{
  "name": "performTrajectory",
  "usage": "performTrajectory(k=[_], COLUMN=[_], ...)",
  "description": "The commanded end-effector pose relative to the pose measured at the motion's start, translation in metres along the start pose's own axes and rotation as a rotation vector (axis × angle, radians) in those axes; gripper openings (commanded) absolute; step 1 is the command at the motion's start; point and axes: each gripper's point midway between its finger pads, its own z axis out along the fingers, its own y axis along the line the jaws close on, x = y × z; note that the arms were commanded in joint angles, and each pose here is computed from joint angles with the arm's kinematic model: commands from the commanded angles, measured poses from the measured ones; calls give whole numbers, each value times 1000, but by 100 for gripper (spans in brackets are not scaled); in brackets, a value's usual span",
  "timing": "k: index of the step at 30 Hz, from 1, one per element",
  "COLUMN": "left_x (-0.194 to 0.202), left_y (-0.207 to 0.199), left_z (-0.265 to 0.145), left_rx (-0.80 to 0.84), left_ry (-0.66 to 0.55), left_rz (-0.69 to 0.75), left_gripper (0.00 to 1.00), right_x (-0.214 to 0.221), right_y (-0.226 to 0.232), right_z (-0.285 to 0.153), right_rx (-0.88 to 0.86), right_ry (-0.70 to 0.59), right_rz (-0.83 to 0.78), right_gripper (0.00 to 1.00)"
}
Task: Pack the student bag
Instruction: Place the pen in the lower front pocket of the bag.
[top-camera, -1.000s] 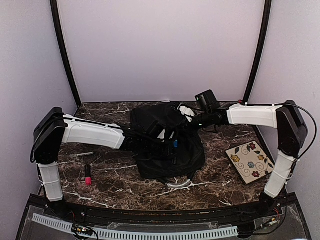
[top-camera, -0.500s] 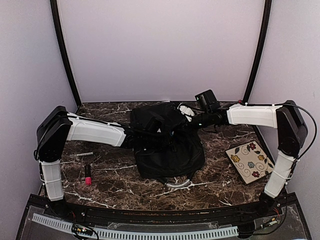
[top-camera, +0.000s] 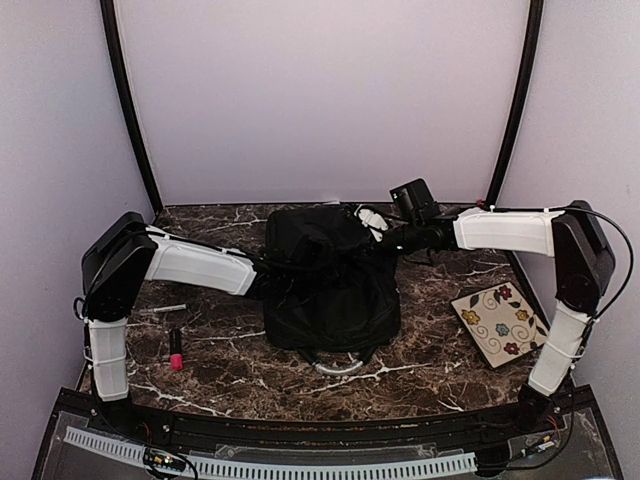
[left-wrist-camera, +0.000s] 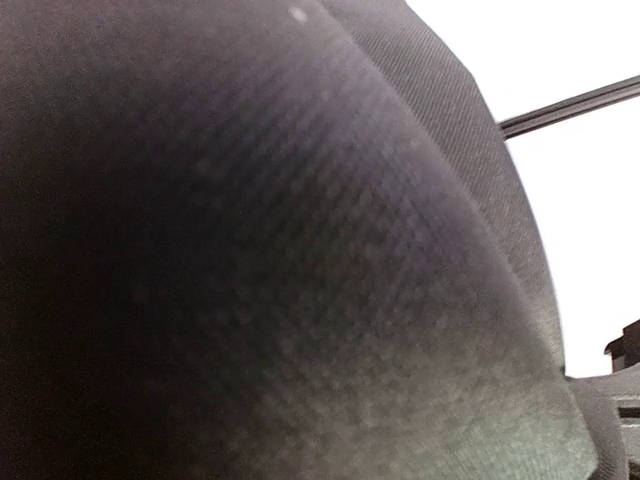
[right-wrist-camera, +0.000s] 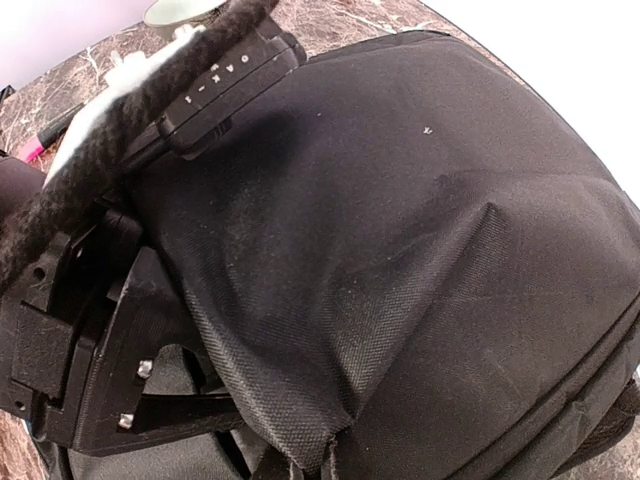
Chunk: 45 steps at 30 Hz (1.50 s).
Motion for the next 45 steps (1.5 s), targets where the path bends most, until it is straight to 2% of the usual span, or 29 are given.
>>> performTrajectory(k=[1, 9, 17, 19, 20, 21, 23, 24, 30, 35, 42, 45], left_x=[-37, -29, 0, 8, 13, 18, 26, 28, 30, 25, -27, -37], left_y=[11, -31, -31, -35, -35, -36, -34, -32, -20, -8, -1, -9], left_z=[-2, -30, -55, -55, -53, -50, -45, -43, -23, 0, 0, 0], left_rx=[2, 121, 46, 57, 60, 66, 70, 62, 17, 0, -123, -101], left_ry=[-137, -123, -73, -48, -26, -2, 27, 34, 32, 57, -147, -158], left_rz=[-66, 4, 82, 133, 152, 168, 191, 197, 248, 226, 344, 381], left_gripper=[64, 61, 56, 48, 40, 32, 6, 0, 0, 0, 0, 0], right_x=[-33, -30, -30, -28, -28, -27, -27, -27, -26, -25, -25, -24], right_y=[29, 29, 29, 28, 28, 27, 27, 26, 25, 24, 20, 19], right_z=[-13, -9, -10, -10, -9, -8, -8, -8, -8, -8, -10, -10], right_rx=[-112, -119, -117, -115, -115, -115, -116, -114, -113, -111, -102, -103], right_ry=[-94, -86, -88, -85, -83, -82, -81, -81, -81, -77, -81, -79], right_rz=[-32, -25, -24, -22, -22, -20, -19, -19, -17, -14, -11, -6], right_gripper=[3, 3, 3, 3, 3, 3, 3, 3, 3, 3, 3, 3])
